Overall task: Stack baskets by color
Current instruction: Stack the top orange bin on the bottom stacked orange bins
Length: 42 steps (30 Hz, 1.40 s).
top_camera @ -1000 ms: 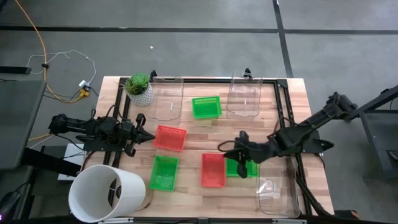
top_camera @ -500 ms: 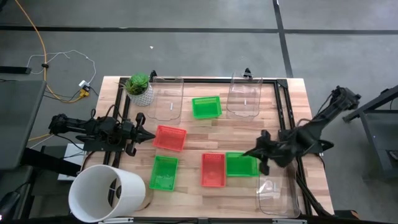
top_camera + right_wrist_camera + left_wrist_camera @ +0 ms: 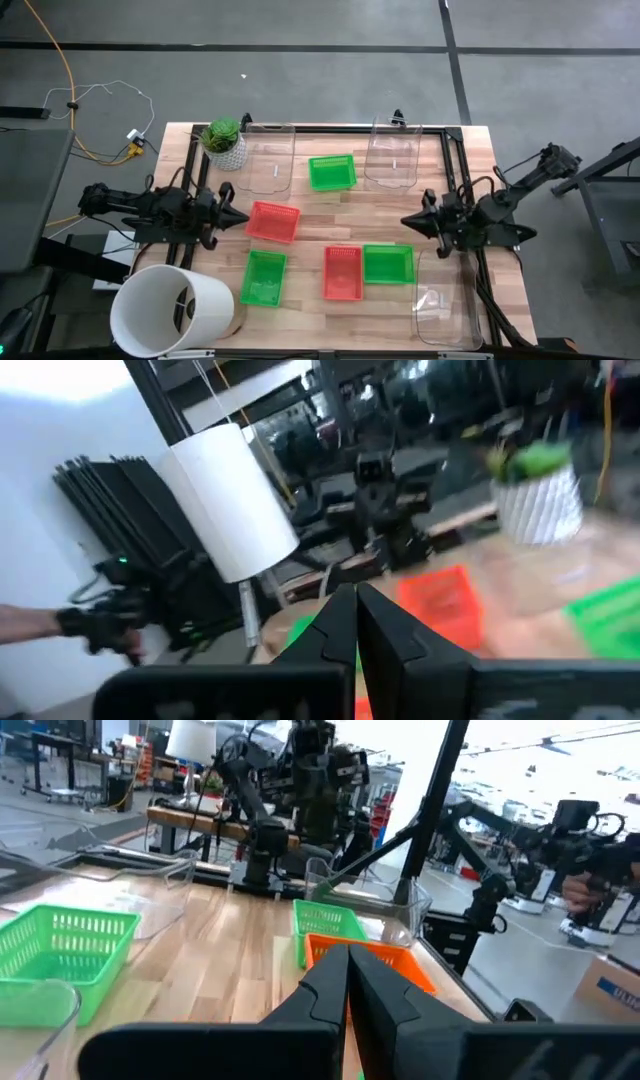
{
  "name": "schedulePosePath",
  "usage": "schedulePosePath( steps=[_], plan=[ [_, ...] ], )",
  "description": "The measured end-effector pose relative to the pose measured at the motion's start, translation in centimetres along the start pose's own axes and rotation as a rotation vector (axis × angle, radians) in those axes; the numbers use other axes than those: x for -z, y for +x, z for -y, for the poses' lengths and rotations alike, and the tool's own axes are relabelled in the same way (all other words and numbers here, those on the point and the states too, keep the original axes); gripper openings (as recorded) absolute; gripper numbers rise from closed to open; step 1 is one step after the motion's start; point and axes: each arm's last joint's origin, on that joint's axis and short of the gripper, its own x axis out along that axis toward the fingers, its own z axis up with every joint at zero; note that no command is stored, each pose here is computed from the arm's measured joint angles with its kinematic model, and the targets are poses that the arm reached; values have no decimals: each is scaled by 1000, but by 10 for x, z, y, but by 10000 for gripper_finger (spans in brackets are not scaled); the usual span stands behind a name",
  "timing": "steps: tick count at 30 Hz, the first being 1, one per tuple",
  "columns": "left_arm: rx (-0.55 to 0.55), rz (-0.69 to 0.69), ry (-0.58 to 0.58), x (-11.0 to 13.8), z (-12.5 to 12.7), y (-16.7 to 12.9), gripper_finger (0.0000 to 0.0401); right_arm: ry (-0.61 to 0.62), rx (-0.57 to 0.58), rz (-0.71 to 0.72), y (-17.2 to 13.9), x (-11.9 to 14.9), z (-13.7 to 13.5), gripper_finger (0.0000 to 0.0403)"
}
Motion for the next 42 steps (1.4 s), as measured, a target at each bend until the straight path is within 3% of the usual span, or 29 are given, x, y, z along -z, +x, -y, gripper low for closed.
schedulePosePath(
  steps=[5,11,15,18,26,35,42],
  plan=[
    [15,86,-57,-8,2,0,0,-93,30,-1,2,0,4,0],
    [0,242,-194,-22,3,-3,0,-31,67,-16,2,3,6,0],
    [-70,360,-309,-30,1,-5,1,-3,109,19,2,0,6,0],
    [-67,344,-321,-34,2,-3,1,-1,137,32,2,0,7,0],
    [-135,86,-314,-57,9,18,17,-1,143,34,2,-1,7,0],
    [-136,-372,-190,-86,22,64,137,-5,94,17,2,0,6,0],
    [-77,-704,-50,-74,29,95,206,-9,77,10,2,0,5,0]
  ],
)
